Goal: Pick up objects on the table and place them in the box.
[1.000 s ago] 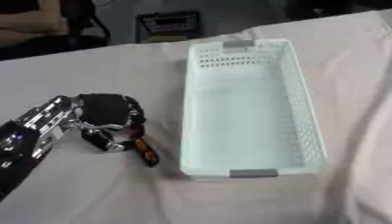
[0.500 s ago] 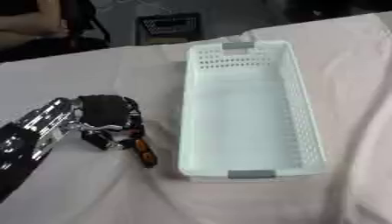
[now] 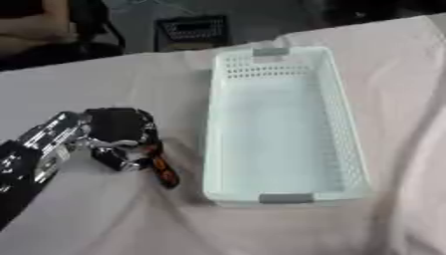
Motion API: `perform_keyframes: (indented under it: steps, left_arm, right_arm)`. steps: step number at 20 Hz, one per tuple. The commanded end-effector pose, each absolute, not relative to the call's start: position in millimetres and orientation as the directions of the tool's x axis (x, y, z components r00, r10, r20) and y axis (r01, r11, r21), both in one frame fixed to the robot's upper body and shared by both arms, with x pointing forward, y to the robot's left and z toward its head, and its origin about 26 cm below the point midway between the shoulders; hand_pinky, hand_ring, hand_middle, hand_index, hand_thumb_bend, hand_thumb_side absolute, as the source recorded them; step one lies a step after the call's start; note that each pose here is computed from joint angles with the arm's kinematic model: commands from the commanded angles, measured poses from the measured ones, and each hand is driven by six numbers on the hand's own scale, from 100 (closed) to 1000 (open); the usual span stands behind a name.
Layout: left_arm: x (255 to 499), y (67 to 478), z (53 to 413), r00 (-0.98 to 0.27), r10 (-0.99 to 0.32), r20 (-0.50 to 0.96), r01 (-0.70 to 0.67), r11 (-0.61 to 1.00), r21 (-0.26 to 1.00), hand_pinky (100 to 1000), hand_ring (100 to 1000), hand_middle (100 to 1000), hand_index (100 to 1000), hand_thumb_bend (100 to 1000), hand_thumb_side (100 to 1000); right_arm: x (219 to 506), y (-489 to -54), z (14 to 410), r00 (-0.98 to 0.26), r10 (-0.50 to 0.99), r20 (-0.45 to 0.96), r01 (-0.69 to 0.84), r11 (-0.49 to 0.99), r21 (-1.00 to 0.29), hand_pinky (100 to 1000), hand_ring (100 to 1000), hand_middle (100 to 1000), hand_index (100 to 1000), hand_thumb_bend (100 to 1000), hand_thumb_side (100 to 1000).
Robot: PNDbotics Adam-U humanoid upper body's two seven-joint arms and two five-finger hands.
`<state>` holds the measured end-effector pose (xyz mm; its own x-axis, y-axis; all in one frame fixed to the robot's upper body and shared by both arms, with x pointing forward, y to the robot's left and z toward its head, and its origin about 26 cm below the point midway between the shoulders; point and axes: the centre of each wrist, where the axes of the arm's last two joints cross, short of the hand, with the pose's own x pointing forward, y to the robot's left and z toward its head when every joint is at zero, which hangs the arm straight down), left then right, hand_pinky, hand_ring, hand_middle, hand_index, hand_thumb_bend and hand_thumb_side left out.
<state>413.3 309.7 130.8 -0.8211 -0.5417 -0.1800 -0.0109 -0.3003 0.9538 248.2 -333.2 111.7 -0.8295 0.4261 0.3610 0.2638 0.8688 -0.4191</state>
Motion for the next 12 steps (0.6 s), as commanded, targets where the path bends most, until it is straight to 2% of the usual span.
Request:
perform_keyframes:
  steps: [1,5,12]
  left_arm:
    - [415.2,320.2,134.0,-0.795,-0.6,-0.092,0.044,-0.209,0.977,672,432,242,407,100,245]
    - [415.5,323.0,141.5,-0.776,-0.63,-0.021,0.088,-0.141,0.986,671,426,234,401,100,246]
    - [414.0,329.1,172.1,-0.746,-0.665,-0.028,0.038,-0.084,0.996,671,422,230,395,100,252]
  right_arm:
    - [247.2,-332.8,119.1,-0.839,0.427,0.337,0.272,0.866,-0.42,433,551,598,815,100,757]
    - [247.1,-332.9,118.9,-0.838,0.428,0.339,0.272,0.866,-0.42,432,551,598,815,100,757]
    - [246.8,-333.0,118.5,-0.836,0.429,0.342,0.271,0.865,-0.422,432,551,597,815,100,758]
